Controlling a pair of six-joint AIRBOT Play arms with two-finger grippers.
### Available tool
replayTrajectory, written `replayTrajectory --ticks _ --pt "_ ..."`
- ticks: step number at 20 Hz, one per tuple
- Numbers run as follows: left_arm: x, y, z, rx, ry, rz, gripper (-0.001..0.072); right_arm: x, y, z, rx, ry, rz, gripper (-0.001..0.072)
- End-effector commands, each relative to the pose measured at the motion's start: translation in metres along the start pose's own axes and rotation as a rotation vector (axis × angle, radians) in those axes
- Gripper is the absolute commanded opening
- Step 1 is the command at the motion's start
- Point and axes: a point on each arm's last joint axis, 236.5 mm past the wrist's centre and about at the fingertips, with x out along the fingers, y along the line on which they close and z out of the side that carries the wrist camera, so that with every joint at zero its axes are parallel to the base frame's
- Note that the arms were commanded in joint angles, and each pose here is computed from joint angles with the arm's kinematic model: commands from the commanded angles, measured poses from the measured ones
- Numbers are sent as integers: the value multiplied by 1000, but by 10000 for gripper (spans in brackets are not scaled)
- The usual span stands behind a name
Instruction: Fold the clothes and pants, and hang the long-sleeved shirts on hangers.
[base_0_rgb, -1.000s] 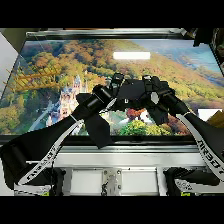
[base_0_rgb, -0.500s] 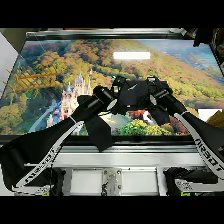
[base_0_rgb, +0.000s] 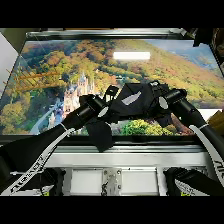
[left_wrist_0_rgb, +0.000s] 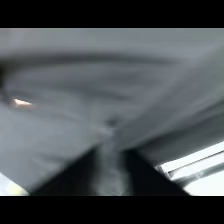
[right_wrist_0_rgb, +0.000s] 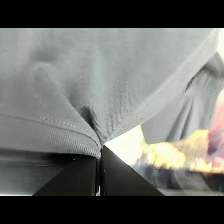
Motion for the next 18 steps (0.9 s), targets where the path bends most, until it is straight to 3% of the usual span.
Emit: replayTrajectory --ticks 1,18 --pt "8 -19 0 -66 -33 -102 524 -8 24 -19 -11 21 69 13" --pt "51 -44 -13 -15 -5 -63 525 -9 38 -19 -23 10 84 14"
